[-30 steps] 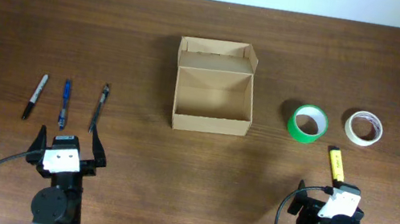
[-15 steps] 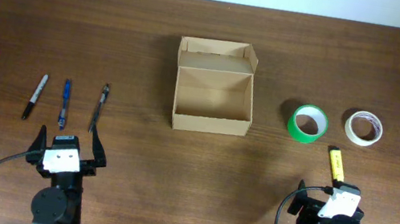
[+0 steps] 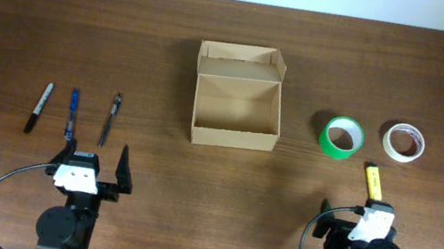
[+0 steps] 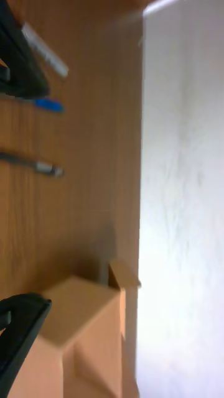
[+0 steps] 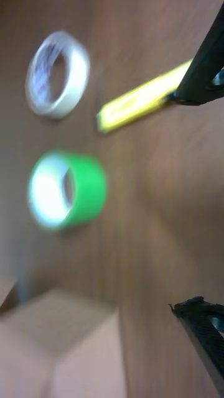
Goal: Pack container
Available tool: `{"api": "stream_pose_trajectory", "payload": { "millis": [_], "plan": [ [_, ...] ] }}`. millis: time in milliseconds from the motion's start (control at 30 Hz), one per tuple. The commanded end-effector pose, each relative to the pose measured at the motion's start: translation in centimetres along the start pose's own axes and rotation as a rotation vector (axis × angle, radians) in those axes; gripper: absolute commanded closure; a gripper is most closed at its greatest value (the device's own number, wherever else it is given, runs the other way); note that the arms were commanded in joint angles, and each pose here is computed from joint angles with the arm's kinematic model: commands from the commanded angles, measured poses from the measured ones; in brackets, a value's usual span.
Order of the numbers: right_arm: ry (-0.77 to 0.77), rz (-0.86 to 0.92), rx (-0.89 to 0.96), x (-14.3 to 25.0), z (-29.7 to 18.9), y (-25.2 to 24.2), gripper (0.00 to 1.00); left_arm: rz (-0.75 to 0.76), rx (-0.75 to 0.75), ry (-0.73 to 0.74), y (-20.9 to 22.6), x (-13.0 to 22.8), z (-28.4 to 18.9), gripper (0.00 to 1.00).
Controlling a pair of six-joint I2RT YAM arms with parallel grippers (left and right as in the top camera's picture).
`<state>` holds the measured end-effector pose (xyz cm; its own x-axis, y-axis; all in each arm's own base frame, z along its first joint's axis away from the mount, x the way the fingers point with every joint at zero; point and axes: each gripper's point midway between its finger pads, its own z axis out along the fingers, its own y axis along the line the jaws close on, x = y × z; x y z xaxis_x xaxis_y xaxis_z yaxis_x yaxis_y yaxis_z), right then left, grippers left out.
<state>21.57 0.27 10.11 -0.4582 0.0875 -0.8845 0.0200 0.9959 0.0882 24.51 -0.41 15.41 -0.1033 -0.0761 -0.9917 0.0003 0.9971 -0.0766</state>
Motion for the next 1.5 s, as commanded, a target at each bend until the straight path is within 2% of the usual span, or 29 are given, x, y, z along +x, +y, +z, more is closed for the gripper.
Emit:
{"api": "stream_pose_trajectory", "payload": {
  "millis": [0, 100, 267, 433, 567, 733, 933, 967, 1000, 1067, 1233, 1467],
  "plan": [
    [-0.04, 0.002, -0.248, -0.9, -0.5, 4.2, 0.01, -0.152, 0.056, 0.05, -1.0, 0.1, -0.4, 0.01],
    [-0.061, 0.02, -0.347, -2.0, -1.4, 5.9, 0.01, -0.129, -0.041, 0.146, 0.4, -0.2, -1.1, 0.01],
    [-0.098, 0.053, -0.347, -5.6, -3.0, 6.1, 0.01, 0.051, -0.146, 0.182, 1.9, -5.3, 0.0, 0.01],
    [-0.036, 0.043, -0.313, -10.3, -4.0, 6.1, 0.01, 0.169, -0.156, 0.406, 2.2, -7.5, 4.2, 0.01],
    [0.168, -0.042, -0.288, -14.6, -4.5, 6.2, 0.01, 0.144, -0.147, 0.565, 3.1, -8.9, 8.7, 0.01],
    [0.389, 0.007, -0.287, -19.5, -4.7, 6.8, 0.01, 0.038, -0.023, 0.62, 3.0, -10.4, 12.9, 0.01],
    [0.467, 0.025, -0.268, -23.1, -1.1, 6.7, 0.01, -0.038, 0.017, 0.675, 4.4, -8.8, 14.7, 0.01],
    [0.482, 0.039, -0.243, -23.2, -0.3, 6.3, 0.0, -0.041, 0.014, 0.688, 4.5, -8.4, 14.8, 0.01],
    [0.532, 0.097, -0.128, -22.8, 1.8, 4.5, 0.05, -0.048, 0.014, 0.716, 4.6, -7.5, 14.9, 0.01],
    [0.59, 0.142, -0.038, -21.9, 3.9, 2.6, 0.08, -0.053, 0.014, 0.736, 4.6, -7.0, 14.9, 0.01],
    [0.737, 0.214, 0.032, -18.3, 8.2, -0.6, 0.15, -0.057, 0.015, 0.753, 4.6, -6.4, 15.0, 0.01],
    [0.948, 0.296, 0.088, -12.0, 12.9, -3.9, 0.18, -0.057, 0.015, 0.753, 4.6, -6.4, 15.0, 0.01]
  ]
}}
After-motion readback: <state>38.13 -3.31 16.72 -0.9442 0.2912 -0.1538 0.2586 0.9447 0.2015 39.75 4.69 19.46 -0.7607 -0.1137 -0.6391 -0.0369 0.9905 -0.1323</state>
